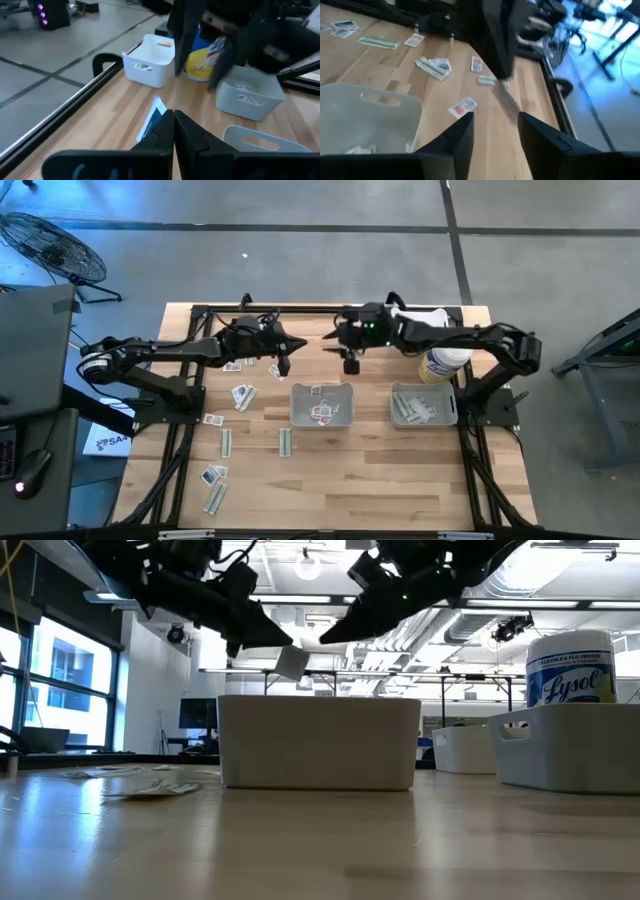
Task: Pick & Place First Aid Supplies
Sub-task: Put the blue pad into the white bin
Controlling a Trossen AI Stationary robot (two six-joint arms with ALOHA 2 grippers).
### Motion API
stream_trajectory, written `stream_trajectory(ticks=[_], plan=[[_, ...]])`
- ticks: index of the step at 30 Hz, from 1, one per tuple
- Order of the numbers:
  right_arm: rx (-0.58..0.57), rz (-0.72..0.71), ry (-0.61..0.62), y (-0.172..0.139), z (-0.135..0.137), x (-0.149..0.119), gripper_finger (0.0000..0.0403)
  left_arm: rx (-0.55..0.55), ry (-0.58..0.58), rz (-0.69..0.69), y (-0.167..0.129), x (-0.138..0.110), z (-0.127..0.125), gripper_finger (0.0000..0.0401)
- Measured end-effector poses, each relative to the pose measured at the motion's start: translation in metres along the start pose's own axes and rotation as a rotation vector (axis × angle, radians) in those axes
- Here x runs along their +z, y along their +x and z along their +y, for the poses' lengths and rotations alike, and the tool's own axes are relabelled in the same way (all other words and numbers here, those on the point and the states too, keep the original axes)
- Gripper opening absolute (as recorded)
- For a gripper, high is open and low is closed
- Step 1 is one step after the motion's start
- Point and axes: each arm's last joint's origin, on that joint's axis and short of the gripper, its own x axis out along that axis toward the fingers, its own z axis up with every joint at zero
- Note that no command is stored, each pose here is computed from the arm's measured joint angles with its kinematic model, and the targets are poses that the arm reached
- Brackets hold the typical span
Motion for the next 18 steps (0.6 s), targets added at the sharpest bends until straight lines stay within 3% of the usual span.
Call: stream_trajectory(ticks=[5, 8, 18], plan=[[-0.017, -0.049, -0.08, 0.012, 0.008, 0.003, 0.0186, -0.003, 0.007, -0.003, 0.0, 0.0, 0.0, 0.0], [-0.021, -0.061, -0.094, 0.016, 0.008, 0.002, 0.0198, -0.058, 0.02, -0.014, 0.0, 0.002, -0.001, 0.0], [0.027, -0.076, -0.121, 0.026, 0.011, -0.004, 0.0175, -0.112, 0.027, -0.047, 0.0, 0.005, -0.003, 0.0]])
